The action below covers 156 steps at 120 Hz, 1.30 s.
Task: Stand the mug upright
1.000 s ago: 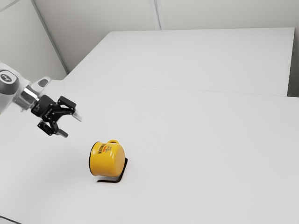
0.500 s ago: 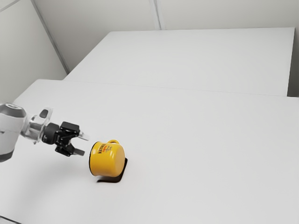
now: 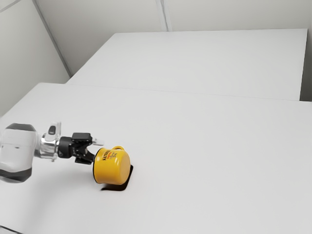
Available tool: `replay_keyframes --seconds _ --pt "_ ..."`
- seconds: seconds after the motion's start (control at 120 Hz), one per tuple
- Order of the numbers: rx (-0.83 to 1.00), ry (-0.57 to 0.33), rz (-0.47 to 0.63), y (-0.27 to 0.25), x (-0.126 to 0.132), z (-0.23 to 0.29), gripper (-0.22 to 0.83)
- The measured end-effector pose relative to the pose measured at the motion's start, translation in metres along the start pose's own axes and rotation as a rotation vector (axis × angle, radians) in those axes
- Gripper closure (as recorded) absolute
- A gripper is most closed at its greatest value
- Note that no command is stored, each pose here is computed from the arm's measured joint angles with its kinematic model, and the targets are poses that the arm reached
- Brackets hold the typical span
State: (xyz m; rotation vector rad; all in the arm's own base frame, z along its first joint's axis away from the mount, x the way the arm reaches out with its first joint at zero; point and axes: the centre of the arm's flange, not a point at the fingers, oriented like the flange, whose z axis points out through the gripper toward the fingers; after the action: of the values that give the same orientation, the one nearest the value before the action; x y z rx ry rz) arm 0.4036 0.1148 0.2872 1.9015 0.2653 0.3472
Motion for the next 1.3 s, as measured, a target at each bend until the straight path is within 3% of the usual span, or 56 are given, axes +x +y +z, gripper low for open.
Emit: replay_keyframes --seconds 0.217,0.417,0.558,0.758,0.892,1.0,1.167,1.225,1.3 --pt "-0.018 0.010 0.040 0.000 -0.003 0.011 0.04" --pt "-0.021 0.010 0.075 0.003 -0.004 0.013 0.47" --pt "-0.024 0.012 0.089 0.002 -0.005 0.011 0.65" --pt "-0.022 0.016 0.121 0.008 -0.003 0.009 0.74" --pt "-0.009 0.027 0.231 0.049 0.014 0.000 0.75" --pt "0.113 -0.093 0.389 0.094 0.042 0.013 0.76" --pt "0.498 -0.421 0.667 0.155 0.065 0.062 0.77" --pt "0.618 -0.459 0.724 0.164 0.067 0.076 0.77" --pt "0.732 -0.446 0.754 0.169 0.068 0.088 0.77"
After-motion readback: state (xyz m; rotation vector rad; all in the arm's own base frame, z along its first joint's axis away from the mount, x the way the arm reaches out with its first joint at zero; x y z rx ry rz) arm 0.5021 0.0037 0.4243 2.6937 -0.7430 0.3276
